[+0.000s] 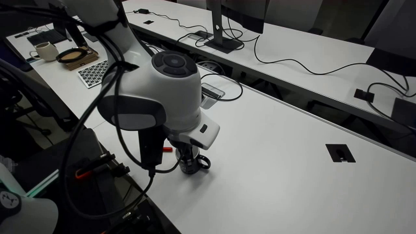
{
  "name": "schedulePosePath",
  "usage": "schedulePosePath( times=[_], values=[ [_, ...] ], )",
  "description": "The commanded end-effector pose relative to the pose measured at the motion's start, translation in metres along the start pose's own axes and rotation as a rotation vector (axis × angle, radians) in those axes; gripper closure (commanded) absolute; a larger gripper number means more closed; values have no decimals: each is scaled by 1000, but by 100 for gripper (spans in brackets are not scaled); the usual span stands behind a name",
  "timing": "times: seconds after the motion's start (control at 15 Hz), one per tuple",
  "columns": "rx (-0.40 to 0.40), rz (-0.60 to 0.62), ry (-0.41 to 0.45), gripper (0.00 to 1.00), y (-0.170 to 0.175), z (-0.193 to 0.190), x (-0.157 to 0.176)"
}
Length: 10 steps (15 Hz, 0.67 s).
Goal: Move the cup to the left
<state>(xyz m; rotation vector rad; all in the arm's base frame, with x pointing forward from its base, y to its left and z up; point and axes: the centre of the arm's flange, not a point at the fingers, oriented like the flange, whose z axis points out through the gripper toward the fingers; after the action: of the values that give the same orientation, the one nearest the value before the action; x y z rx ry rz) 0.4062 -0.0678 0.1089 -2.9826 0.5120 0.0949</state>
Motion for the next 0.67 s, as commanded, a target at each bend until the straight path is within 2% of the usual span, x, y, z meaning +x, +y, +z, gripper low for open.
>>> schedulePosePath(
  times=[0.0,0.27,0.33,0.4,0.47,0.6],
  values=[
    [-23,-6,8,0,7,21,12],
    [-34,-10,6,0,10,32,15],
    [-37,-10,6,3,11,34,16],
    [-37,-9,7,26,11,36,17],
    [-37,-9,8,27,11,37,17],
    [-38,-9,13,37,12,39,19]
  ],
)
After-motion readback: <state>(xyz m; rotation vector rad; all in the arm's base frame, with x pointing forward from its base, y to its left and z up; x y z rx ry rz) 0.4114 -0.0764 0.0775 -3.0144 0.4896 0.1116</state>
